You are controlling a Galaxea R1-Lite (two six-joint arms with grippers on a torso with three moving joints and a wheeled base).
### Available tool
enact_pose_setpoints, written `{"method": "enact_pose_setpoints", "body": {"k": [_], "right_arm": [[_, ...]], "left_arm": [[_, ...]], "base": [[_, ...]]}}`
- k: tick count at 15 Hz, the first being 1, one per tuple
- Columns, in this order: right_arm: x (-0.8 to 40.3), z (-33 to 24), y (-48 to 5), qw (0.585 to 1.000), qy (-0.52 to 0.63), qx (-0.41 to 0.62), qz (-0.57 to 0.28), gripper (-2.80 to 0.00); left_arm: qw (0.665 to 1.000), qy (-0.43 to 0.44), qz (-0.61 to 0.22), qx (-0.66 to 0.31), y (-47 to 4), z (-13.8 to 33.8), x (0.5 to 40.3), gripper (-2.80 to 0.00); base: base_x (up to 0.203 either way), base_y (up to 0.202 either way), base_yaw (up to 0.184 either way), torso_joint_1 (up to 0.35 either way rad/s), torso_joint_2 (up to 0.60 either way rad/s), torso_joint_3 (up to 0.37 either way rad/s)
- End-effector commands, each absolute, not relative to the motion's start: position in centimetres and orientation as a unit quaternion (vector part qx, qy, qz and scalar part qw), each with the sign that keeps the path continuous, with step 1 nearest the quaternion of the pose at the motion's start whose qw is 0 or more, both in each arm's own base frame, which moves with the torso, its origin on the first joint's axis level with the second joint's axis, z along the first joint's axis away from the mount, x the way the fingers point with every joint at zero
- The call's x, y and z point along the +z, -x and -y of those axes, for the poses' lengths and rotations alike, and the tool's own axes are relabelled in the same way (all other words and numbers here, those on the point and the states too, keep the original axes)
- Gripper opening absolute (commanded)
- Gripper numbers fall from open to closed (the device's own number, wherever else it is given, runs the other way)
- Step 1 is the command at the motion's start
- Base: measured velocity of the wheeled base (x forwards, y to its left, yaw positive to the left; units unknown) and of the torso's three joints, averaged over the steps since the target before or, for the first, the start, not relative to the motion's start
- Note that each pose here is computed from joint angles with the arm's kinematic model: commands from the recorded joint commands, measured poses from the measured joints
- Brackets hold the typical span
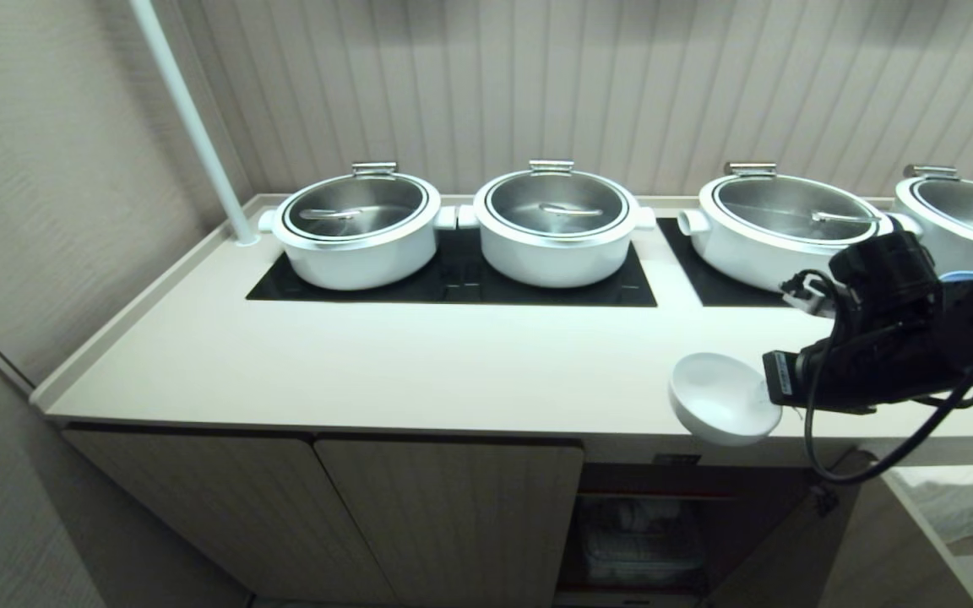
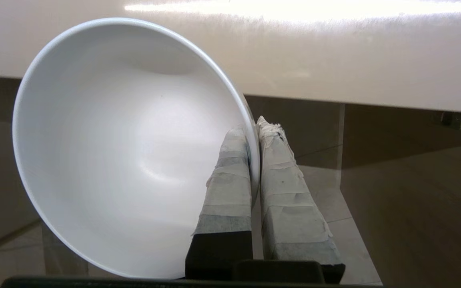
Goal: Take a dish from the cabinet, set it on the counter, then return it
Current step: Place it on the table
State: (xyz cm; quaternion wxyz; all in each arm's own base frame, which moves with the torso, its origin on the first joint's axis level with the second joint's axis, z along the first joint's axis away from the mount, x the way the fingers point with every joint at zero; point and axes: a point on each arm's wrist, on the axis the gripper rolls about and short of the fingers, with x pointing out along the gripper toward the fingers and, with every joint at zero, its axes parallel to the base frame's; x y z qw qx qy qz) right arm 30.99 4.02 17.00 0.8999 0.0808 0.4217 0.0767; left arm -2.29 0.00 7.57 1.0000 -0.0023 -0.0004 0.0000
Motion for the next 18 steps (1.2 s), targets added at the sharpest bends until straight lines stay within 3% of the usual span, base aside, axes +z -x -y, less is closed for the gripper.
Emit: {"method": "enact_pose_setpoints", "body": {"k": [1, 18], "right_arm": [[16.1, -4.2, -32.9, 0.897, -0.085, 0.058, -0.43, -2.8], [14.7, -4.4, -41.0, 0.886, -0.139, -0.031, -0.441, -2.8]], "left_arm": [[1.0, 0.002, 0.0, 0.0, 2.3, 0.0, 7.6, -2.8], [1.0, 0.002, 0.001, 0.0, 2.3, 0.0, 7.6, -2.8]], "base": [[0.0, 0.0, 0.0, 0.0, 0.0, 0.0], [0.0, 0.0, 0.0, 0.0, 0.0, 0.0]]}}
